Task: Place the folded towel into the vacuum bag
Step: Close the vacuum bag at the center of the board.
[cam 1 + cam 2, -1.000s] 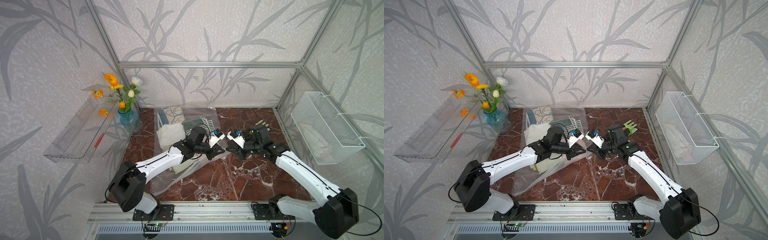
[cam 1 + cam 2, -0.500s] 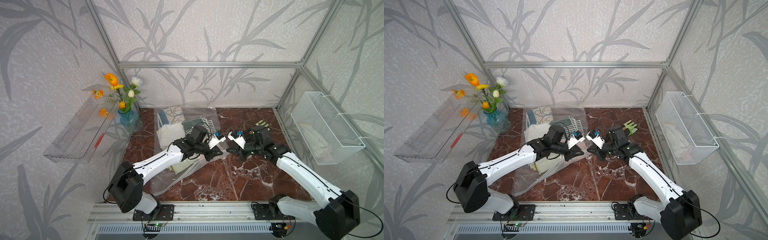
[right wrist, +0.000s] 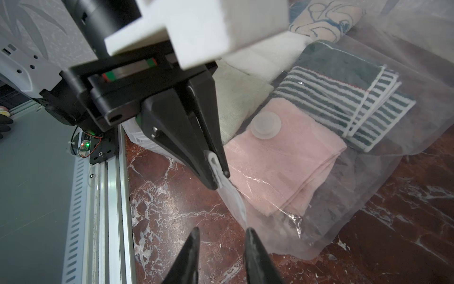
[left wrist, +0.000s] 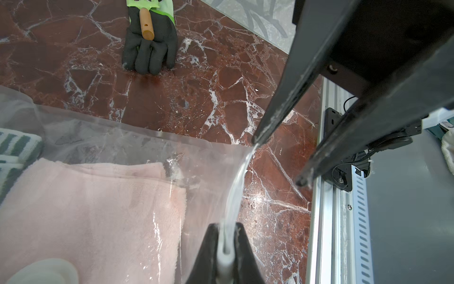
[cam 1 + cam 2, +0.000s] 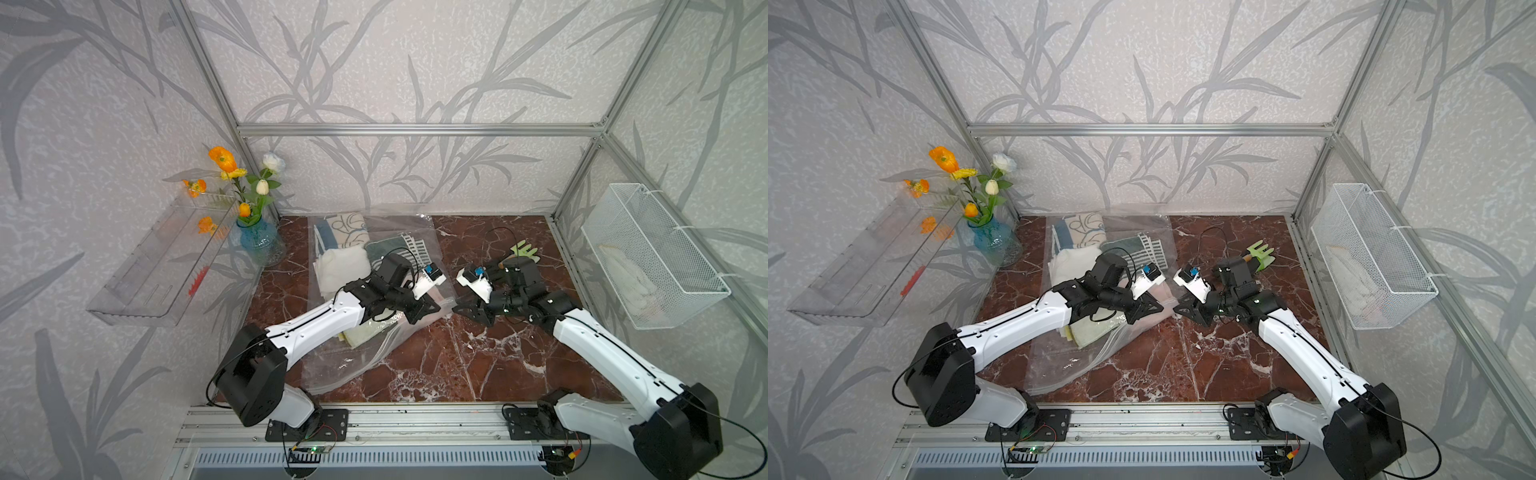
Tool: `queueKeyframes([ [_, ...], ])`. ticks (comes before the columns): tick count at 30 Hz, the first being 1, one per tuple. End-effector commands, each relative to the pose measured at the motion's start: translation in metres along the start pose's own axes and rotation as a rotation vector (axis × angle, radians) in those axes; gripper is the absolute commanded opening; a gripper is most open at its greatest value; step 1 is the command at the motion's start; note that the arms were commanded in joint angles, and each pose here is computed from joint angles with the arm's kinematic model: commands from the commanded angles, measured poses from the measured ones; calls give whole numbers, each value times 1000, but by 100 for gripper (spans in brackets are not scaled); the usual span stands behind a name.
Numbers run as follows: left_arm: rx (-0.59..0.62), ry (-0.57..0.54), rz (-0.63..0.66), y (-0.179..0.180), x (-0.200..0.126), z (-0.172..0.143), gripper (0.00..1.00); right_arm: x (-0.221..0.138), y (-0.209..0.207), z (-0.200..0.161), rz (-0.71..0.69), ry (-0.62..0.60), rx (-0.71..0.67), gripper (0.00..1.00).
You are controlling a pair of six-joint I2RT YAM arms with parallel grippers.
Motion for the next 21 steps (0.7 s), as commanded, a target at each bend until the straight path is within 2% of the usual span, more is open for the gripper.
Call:
queueKeyframes([
  [1, 17, -53, -9, -4, -8, 9, 0, 3, -1, 5, 14, -15, 4, 30],
  [3, 18, -50, -11, -5, -8, 9, 0, 6, 0, 9, 52, -16, 3, 25],
  [5, 16, -50, -11, -6, -9, 9, 0, 9, -1, 11, 75, -20, 13, 16],
  [7, 13, -47, -7, -5, -8, 8, 0, 13, -1, 12, 94, -34, 23, 14],
  [8, 13, -48, -7, -5, -8, 8, 0, 16, -1, 12, 95, -36, 24, 16],
  [13, 12, -55, -9, -5, -8, 9, 0, 18, -6, 9, 29, -17, 11, 45],
  [17, 15, -64, -20, -6, -7, 10, 0, 19, -16, 8, -71, 38, -29, 48],
  [21, 14, -71, -29, -6, -6, 12, 0, 24, -18, 14, -46, 39, -35, 50],
])
Point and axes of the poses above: each gripper's point midway between its finger pads, its own x axis out along the fingers, its own y axis along the line the jaws close on, z = x × y, the point moved 8 cm from there along -x, back along the fingers, and after that the axes turned 12 degrees about x, right-handed, at the moved point
